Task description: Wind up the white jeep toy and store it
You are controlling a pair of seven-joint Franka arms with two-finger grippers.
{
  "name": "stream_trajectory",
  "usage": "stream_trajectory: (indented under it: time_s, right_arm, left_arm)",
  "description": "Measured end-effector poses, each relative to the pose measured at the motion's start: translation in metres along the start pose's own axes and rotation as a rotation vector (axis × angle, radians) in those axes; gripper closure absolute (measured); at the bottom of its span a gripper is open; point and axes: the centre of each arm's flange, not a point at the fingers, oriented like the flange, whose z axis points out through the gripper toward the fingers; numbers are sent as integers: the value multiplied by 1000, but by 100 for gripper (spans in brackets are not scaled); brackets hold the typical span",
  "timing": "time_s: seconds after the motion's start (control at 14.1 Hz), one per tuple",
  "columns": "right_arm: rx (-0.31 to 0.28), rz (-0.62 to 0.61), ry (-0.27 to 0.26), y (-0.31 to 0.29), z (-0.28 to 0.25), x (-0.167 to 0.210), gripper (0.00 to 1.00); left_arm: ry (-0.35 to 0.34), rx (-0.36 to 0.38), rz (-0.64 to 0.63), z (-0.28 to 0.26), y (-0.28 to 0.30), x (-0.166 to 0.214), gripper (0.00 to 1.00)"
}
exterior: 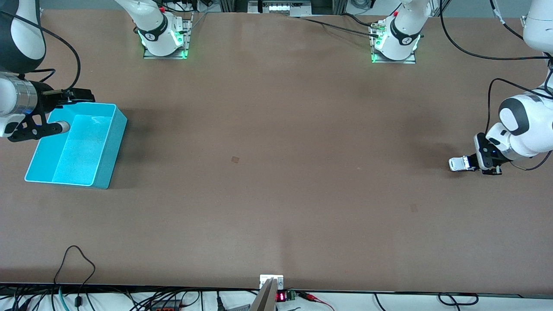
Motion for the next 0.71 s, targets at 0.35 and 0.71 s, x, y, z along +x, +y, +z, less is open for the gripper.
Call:
stream_trajectory:
  time_s: [0.35,0.71]
  right_arm:
    - [0,0,0,0,0,0,0]
    - [0,0,0,0,0,0,0]
  left_arm:
    - [55,-86,69,-21,-10,43,0]
    - [53,-81,155,-100,-15,92,0]
